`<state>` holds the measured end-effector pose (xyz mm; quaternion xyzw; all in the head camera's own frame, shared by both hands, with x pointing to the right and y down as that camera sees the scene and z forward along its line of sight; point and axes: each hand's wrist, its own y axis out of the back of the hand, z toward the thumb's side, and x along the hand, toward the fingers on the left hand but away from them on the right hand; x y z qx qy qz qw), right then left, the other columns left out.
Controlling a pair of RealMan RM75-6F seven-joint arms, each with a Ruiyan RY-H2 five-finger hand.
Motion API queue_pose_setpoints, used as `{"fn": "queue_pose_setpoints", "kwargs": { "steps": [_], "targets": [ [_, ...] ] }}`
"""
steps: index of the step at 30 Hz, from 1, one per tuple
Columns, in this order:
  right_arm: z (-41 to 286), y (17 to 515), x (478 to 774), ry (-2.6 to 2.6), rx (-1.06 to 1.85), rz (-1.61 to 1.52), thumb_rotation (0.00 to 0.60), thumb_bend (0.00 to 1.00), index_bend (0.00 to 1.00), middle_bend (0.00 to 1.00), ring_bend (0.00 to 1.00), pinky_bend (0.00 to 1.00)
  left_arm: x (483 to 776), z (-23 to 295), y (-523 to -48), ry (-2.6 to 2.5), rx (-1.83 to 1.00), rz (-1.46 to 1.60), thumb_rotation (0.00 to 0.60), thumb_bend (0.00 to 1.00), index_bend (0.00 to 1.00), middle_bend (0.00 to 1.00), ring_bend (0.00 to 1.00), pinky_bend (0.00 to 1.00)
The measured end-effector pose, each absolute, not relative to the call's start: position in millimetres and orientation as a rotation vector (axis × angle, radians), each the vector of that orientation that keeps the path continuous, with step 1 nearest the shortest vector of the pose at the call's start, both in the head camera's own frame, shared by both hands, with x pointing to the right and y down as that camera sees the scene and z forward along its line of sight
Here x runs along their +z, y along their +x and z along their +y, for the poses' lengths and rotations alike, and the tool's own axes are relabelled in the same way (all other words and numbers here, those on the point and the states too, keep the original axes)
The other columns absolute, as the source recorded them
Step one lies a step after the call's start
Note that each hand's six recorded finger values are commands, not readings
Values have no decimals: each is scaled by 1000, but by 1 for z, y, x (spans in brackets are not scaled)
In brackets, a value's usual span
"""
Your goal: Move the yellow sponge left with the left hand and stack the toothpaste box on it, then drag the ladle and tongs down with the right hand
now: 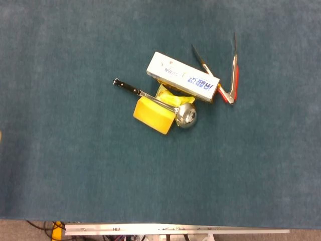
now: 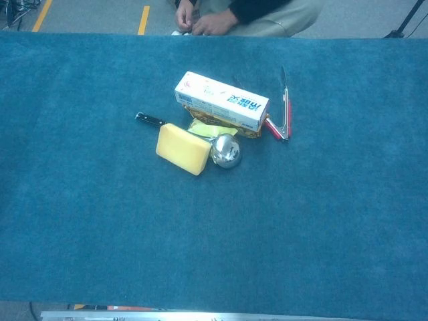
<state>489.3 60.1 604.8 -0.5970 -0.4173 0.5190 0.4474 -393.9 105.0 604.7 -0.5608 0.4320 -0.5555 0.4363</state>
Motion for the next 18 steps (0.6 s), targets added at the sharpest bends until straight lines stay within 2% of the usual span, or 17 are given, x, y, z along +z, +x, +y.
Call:
{"fn": "queue_pose_setpoints", "kwargs": {
  "steps": [18],
  "targets": [
    [54,486,604,-1486,1266,-1027,600,36,198,335,266,279,605,99,-388,-1438,-1350,1056,600,347,51,0,0,85]
  ]
}}
